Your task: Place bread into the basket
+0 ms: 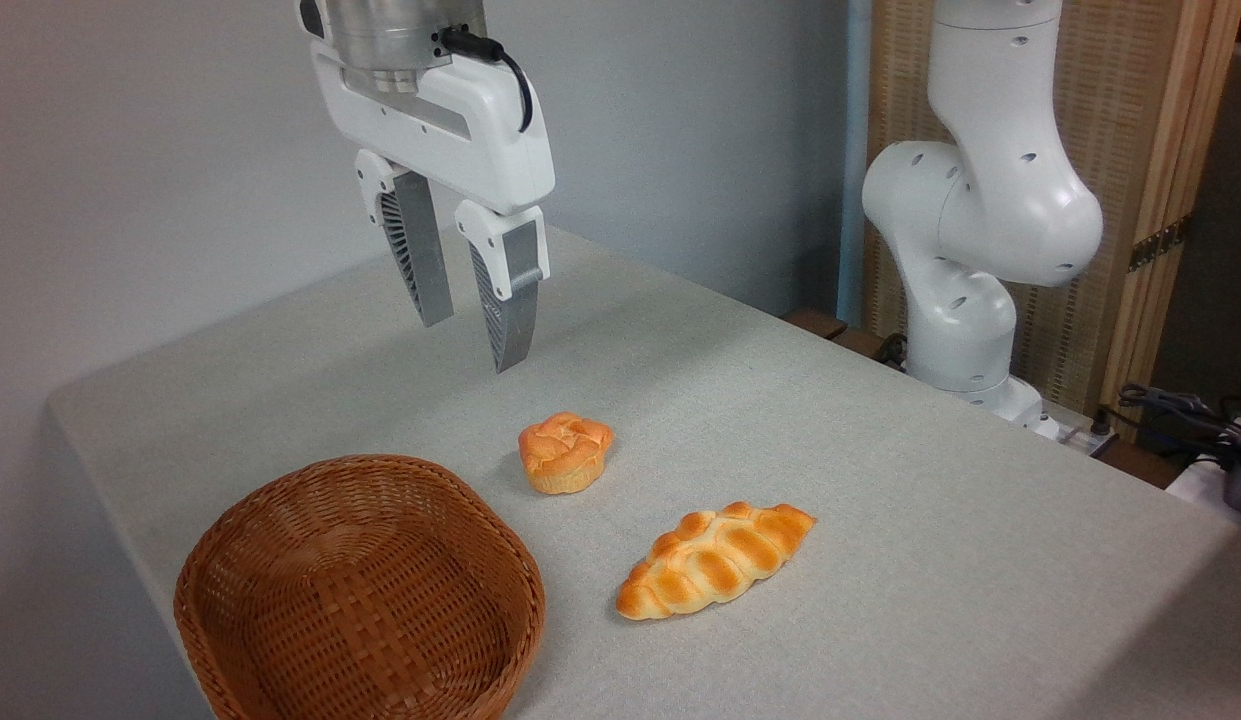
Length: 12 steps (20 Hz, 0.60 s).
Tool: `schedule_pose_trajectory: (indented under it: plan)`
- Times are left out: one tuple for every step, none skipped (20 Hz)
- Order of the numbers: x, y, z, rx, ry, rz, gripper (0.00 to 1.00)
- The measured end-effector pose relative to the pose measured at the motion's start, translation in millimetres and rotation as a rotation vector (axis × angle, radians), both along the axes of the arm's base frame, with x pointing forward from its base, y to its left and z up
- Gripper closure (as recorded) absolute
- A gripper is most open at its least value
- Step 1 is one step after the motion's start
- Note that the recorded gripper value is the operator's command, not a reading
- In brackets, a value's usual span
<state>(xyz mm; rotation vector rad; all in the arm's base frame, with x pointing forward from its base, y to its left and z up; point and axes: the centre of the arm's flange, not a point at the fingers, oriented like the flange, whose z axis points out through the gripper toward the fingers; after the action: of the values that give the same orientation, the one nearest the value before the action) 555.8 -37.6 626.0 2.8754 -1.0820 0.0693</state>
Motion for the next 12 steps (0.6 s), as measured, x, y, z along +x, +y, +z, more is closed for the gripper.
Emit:
schedule_pose_trajectory:
  plan:
    - [0, 0, 0, 0.000, 0.000, 0.000, 0.00]
    - [0, -1, -1, 0.009, 0.004, -0.004, 0.00]
    - [-1, -3, -1, 0.017, 0.007, -0.009, 0.00]
    - [-1, -7, -2, 0.026, 0.009, -0.018, 0.00]
    - [-1, -10, -3, 0.029, 0.009, -0.025, 0.00]
    - [-1, -13, -3, 0.032, 0.010, -0.029, 0.00]
    - [-1, -13, -3, 0.033, 0.010, -0.031, 0.00]
    - [-1, -14, -4, 0.034, 0.011, -0.031, 0.00]
    - [-1, -14, -4, 0.034, 0.011, -0.031, 0.00]
    - [-1, -14, -4, 0.034, 0.011, -0.031, 0.00]
    - [-1, -13, -4, 0.034, 0.011, -0.031, 0.00]
    - [-1, -13, -4, 0.034, 0.011, -0.031, 0.00]
